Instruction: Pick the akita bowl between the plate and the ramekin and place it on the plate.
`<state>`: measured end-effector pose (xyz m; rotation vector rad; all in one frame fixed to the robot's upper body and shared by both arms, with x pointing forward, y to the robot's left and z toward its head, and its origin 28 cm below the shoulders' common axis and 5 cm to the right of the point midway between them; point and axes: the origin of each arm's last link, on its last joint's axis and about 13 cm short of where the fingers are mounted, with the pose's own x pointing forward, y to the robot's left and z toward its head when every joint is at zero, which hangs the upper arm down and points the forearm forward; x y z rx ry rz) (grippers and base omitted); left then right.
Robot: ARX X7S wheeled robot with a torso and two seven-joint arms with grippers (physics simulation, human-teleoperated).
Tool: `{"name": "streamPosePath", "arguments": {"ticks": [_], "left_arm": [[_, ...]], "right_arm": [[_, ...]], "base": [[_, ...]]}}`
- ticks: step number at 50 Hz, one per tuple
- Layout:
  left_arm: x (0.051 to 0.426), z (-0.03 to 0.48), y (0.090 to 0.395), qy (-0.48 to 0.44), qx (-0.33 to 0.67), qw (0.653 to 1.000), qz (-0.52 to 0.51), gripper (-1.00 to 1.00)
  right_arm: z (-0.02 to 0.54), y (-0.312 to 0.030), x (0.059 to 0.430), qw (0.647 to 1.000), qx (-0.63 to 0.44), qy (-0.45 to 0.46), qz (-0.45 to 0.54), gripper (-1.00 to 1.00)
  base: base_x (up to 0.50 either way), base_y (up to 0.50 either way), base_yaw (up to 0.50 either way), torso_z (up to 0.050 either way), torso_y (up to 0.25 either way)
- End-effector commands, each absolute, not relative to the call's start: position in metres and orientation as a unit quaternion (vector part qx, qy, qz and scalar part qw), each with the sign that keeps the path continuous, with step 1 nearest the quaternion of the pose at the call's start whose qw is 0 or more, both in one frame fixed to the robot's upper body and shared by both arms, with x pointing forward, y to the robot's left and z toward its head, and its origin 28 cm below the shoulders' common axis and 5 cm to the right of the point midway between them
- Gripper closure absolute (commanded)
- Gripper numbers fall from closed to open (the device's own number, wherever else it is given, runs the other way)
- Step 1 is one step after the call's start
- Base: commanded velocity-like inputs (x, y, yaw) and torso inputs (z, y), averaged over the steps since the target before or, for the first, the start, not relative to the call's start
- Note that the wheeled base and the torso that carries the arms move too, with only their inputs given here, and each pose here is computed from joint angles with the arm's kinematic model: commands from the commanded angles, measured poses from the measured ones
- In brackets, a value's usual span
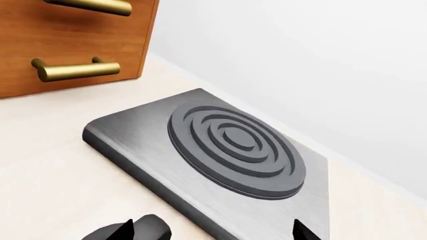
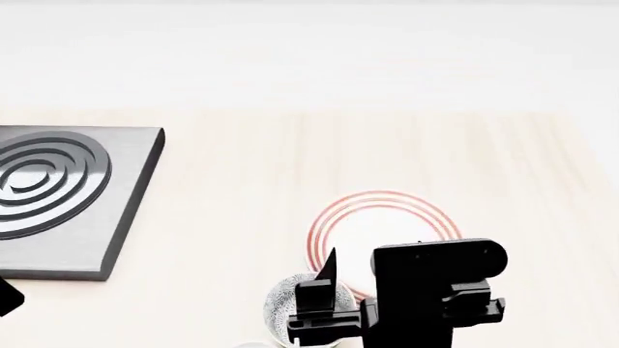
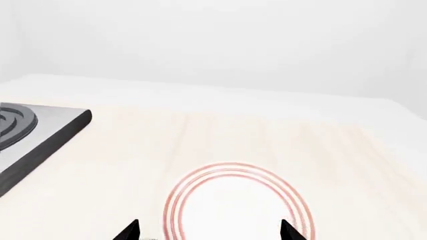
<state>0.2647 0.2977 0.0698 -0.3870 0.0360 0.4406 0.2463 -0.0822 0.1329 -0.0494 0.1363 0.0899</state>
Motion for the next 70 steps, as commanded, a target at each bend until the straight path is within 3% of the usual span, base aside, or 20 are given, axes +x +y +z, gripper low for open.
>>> {"name": "streamPosePath", "arguments": {"ticks": [1, 19, 70], "left_arm": [[0.265, 0.069, 0.298, 0.018, -0.191, 0.957, 0.217, -1.00], [0.265, 0.069, 0.298, 0.019, -0.192, 0.956, 0.219, -1.00], [0.266, 0.069, 0.298, 0.020, -0.194, 0.955, 0.221, -1.00]], "right_arm": [[0.133, -0.081, 0.247, 0.993, -0.013, 0.107, 0.046, -1.00], [0.129, -0.083, 0.259, 0.985, 0.053, 0.159, 0.028, -1.00], [0.101, -0.077, 0.277, 0.972, 0.070, 0.215, 0.063, -1.00]], "base": [[0.00, 0.00, 0.00, 0.000, 0.000], [0.00, 0.00, 0.00, 0.000, 0.000], [0.00, 0.00, 0.00, 0.000, 0.000]]}}
